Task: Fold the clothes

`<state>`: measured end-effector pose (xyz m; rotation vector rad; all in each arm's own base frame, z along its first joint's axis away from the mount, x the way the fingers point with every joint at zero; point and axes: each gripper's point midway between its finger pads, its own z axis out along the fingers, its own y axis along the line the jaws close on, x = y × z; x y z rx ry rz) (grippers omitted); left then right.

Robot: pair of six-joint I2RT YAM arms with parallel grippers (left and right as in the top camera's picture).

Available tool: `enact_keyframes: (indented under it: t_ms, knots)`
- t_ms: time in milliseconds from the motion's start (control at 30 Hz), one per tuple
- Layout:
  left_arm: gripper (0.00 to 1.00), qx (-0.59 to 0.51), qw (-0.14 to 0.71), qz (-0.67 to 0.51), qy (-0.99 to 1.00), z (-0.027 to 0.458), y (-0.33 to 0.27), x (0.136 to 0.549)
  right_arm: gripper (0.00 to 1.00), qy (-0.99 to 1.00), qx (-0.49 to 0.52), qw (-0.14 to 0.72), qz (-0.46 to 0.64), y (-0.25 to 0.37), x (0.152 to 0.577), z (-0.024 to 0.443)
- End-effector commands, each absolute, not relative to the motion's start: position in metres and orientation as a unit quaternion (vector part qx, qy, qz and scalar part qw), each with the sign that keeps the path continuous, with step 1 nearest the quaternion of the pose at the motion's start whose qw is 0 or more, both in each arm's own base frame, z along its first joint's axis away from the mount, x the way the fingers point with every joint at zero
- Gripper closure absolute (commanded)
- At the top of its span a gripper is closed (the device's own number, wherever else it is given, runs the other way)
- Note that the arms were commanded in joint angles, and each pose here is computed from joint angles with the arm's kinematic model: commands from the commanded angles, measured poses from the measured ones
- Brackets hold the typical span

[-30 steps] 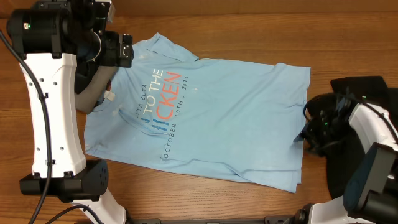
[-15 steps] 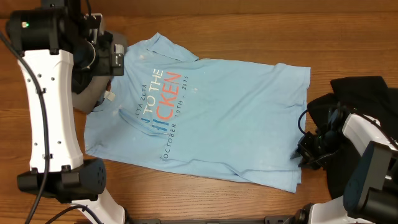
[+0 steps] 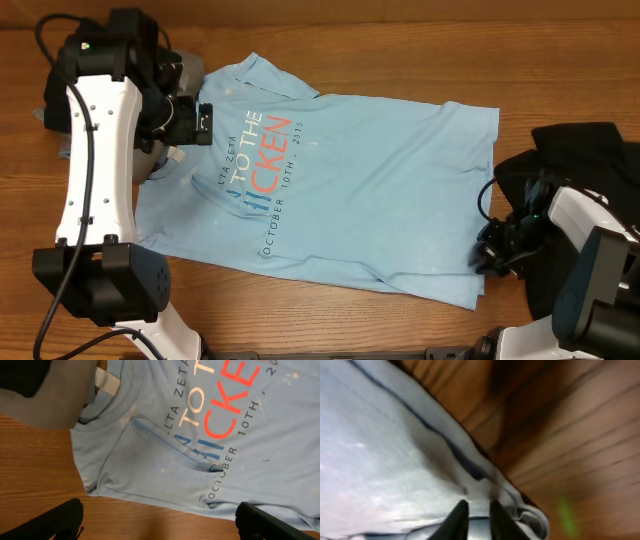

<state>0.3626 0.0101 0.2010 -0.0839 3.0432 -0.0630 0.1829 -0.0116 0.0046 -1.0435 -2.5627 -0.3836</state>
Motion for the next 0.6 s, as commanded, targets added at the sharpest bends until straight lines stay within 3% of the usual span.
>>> enact_keyframes:
  t_ms: [0,333,400,467,500,567]
  knots:
    - [0.0,-0.041,0.036,-0.016,0.998,0.191,0.013,0.359,0.84,-0.9,-0.367,0.172,-0.161,-0.003,0.186,0.006]
    - [0.0,-0.042,0.006,-0.013,0.999,0.158,0.014,0.351,0.9,-0.912,-0.353,0.107,-0.177,-0.014,0.231,0.024]
    - [0.0,-0.042,0.006,-0.011,0.999,0.154,0.015,0.352,0.81,-0.912,-0.354,0.106,-0.177,-0.015,0.232,0.026]
    - [0.0,-0.042,0.001,-0.008,0.999,0.151,0.016,0.35,0.56,-0.912,-0.355,0.116,-0.171,-0.015,0.227,0.026]
    - [0.0,-0.042,-0.003,-0.005,0.999,0.149,0.017,0.348,0.49,-0.91,-0.36,0.127,-0.165,-0.015,0.222,0.026]
    - [0.0,-0.043,-0.01,-0.001,0.999,0.145,0.019,0.345,0.48,-0.906,-0.364,0.145,-0.161,-0.013,0.213,0.027]
